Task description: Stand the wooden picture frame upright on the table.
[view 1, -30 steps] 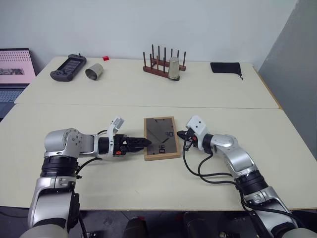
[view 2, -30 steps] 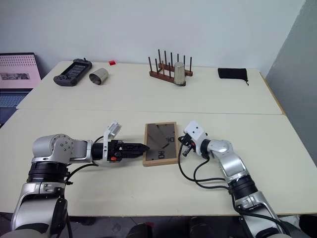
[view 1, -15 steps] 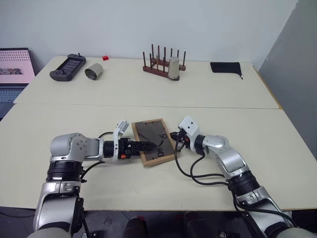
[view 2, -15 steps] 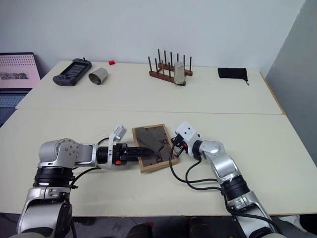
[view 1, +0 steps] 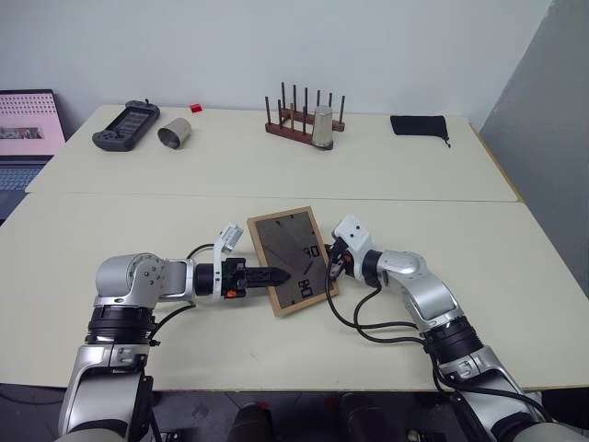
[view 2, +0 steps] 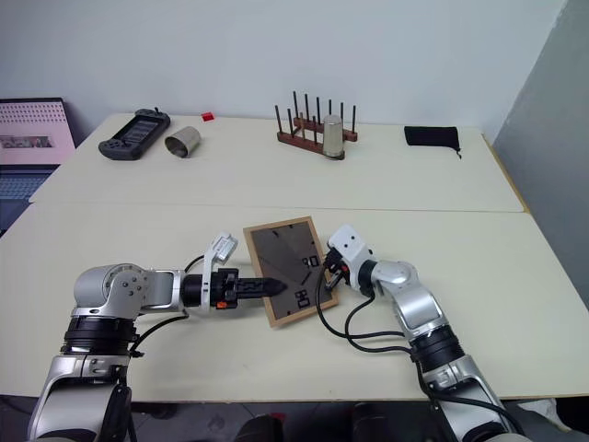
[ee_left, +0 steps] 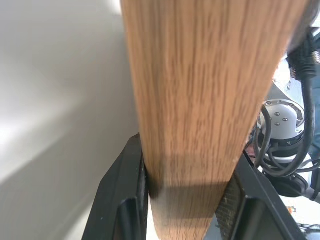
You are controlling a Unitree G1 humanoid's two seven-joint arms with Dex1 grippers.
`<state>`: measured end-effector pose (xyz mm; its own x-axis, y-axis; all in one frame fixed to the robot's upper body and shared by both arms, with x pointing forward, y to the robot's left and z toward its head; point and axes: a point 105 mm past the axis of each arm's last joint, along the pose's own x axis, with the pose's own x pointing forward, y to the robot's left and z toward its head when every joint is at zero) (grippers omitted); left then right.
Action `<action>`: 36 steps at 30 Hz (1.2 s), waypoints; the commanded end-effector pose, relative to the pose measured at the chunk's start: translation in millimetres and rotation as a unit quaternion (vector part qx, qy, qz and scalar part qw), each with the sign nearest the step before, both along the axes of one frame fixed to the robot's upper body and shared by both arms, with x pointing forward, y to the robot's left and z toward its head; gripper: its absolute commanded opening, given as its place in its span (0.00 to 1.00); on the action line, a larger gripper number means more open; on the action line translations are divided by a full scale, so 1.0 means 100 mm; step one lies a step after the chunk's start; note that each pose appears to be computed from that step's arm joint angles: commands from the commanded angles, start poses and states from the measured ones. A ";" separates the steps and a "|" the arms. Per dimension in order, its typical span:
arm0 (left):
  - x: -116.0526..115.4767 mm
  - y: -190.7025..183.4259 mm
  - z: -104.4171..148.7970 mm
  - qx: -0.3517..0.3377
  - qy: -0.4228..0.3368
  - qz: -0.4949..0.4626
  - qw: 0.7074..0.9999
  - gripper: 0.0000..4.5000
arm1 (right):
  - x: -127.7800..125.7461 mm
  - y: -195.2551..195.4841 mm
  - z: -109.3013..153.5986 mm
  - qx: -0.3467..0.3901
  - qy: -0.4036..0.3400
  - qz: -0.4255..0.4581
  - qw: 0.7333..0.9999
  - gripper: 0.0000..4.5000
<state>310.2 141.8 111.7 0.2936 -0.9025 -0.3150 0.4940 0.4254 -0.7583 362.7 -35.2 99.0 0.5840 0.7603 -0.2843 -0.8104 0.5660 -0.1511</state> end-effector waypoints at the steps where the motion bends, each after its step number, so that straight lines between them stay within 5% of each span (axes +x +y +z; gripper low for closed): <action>1: 0.11 0.11 0.21 0.032 -0.068 0.011 0.997 0.29 | 0.04 -0.19 0.32 0.020 -0.024 0.006 0.999 0.08; 8: 0.22 0.14 0.50 0.057 -0.171 0.010 0.983 0.29 | -0.04 -0.51 0.70 0.042 -0.003 0.037 0.998 0.46; 13: 0.23 0.08 0.56 0.073 -0.217 -0.004 0.973 0.29 | -0.22 -0.22 1.13 0.085 -0.018 0.110 0.990 0.73; 18: 0.22 0.07 0.56 0.078 -0.222 -0.010 0.972 0.29 | -0.26 0.11 1.15 0.099 -0.017 0.139 0.985 0.96; 30: 0.20 0.08 0.60 0.086 -0.227 -0.012 0.970 0.29 | -0.35 0.61 1.10 0.108 -0.021 0.190 0.976 0.98; 36: 0.17 0.12 0.60 0.089 -0.226 -0.004 0.970 0.29 | -0.66 0.61 1.14 0.131 0.012 0.265 0.955 0.98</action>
<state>328.1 155.8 151.4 0.4182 -0.8352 -0.3571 0.7229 0.5441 -0.4260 323.6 20.8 197.5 0.2381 0.9657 -0.1037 -0.9712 0.2357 -0.0355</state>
